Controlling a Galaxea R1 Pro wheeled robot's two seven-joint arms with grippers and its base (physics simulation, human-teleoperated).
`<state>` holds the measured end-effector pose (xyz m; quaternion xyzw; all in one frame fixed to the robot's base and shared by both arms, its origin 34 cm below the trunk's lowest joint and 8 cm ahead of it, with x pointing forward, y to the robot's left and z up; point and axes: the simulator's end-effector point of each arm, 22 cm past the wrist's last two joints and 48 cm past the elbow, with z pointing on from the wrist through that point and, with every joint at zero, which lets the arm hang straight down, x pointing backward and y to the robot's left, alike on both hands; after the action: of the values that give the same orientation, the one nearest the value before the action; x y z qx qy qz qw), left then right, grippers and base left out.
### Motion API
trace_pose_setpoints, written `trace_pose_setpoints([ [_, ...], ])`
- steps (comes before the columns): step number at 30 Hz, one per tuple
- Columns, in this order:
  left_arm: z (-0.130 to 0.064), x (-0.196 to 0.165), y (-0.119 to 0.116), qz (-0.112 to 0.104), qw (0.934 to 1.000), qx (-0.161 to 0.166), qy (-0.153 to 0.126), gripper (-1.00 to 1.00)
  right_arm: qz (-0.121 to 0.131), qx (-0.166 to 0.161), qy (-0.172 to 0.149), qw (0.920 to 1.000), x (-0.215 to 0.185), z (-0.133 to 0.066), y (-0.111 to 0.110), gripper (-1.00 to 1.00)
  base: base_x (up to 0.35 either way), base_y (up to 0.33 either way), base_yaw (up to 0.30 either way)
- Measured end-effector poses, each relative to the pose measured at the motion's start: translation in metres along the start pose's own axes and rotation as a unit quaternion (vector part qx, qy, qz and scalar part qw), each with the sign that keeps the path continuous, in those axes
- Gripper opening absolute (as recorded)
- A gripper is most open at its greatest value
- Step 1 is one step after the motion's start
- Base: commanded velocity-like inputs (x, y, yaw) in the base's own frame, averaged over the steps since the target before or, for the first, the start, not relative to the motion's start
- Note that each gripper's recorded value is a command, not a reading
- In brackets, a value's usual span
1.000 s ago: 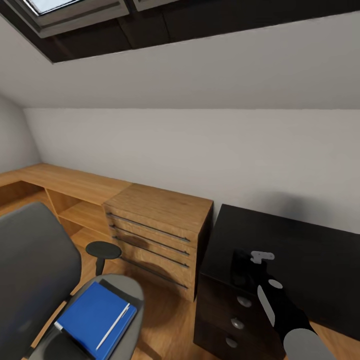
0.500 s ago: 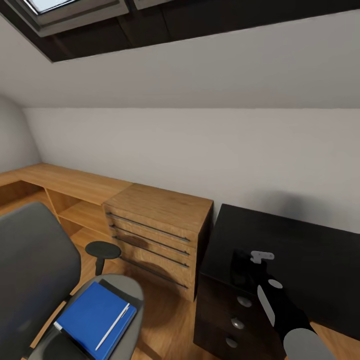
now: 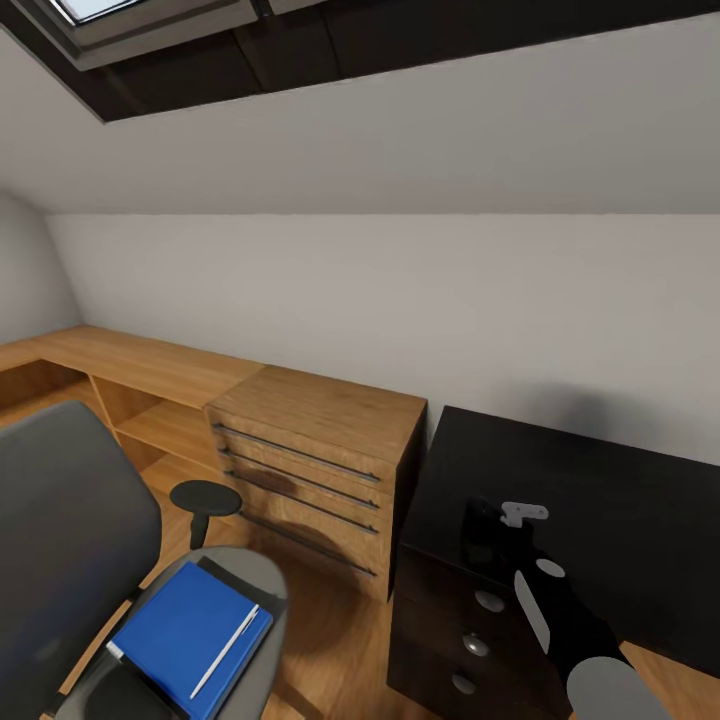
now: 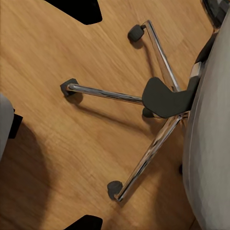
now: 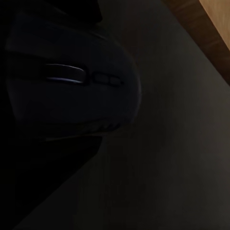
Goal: In the bedroom, organize the workspace by keeping the computer under the desk, ensuring the monitor is on the desk, placing the keyboard on the desk next to the monitor, placing the mouse on the desk next to the keyboard, moving the folder from the swivel chair onto the desk next to the mouse, stacking the notebook on top of the folder with the pen on top of the notebook, and positioning the swivel chair next to the desk.
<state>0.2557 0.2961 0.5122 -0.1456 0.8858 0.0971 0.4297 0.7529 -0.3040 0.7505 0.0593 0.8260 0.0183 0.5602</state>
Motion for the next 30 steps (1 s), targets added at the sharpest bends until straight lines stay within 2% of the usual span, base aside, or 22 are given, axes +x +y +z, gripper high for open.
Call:
trace_pose_setpoints([
  [25,-0.0002,0.0003,0.0004,0.0,1.0,-0.001,0.0,1.0,-0.004,0.003,0.004,1.0,0.0016,0.0,-0.0008,-1.0,0.0,0.0,0.0],
  [30,-0.0001,0.0004,0.0005,0.0,1.0,-0.001,0.001,1.0,-0.004,0.004,0.013,0.9999,0.0054,0.0003,-0.001,-1.0,-0.119,0.0,0.0],
])
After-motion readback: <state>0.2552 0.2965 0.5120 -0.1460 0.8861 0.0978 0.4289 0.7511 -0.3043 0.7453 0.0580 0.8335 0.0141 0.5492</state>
